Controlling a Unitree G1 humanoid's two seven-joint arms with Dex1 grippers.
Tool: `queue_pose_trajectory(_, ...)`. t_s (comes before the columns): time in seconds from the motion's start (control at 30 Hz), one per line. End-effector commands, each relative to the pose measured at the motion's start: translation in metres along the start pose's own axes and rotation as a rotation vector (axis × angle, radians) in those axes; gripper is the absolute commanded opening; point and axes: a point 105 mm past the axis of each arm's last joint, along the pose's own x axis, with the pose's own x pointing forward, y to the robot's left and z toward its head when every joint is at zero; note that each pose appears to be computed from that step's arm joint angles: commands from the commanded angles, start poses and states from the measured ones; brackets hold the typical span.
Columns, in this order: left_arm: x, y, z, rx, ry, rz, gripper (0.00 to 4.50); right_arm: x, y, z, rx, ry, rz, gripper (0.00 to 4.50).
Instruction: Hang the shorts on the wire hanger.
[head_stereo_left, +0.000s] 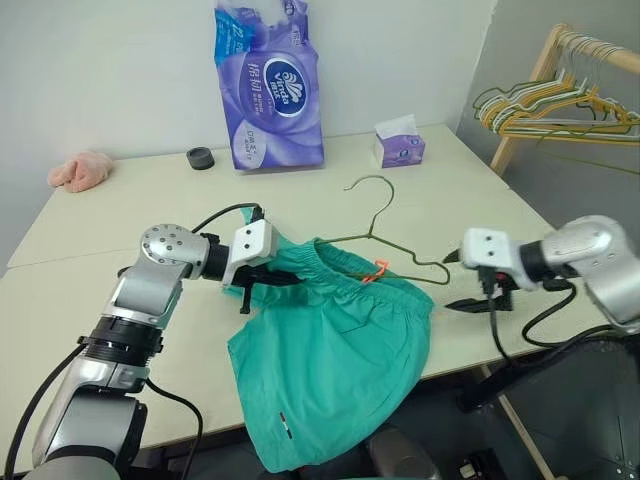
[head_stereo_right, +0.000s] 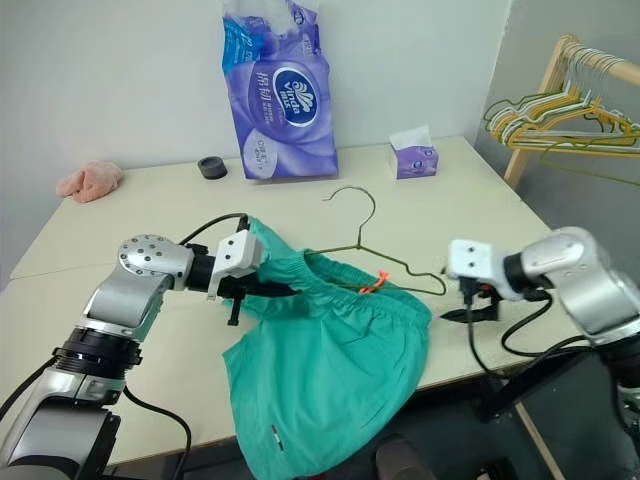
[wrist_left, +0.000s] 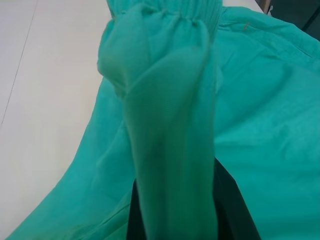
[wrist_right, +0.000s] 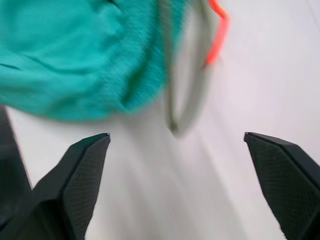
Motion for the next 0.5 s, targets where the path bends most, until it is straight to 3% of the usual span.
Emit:
queue_pose_trajectory(0.03,-0.009,0.006,0.007,0.031,-0.011,0.046,0.0,-0.003,0.001,-0.008,0.168,-0.115,-0.048,4.47)
queue_pose_trajectory(0.23,-0.01,0.005,0.006,0.025,-0.011,0.048,0.0,0.033,0.058,0.008,0.413,-0.372,0.009,4.47)
queue_pose_trajectory(0.5,-0.009,0.006,0.008,0.028,-0.015,0.05,0.0,0.069,0.075,0.012,0.6,-0.418,-0.056,4.47)
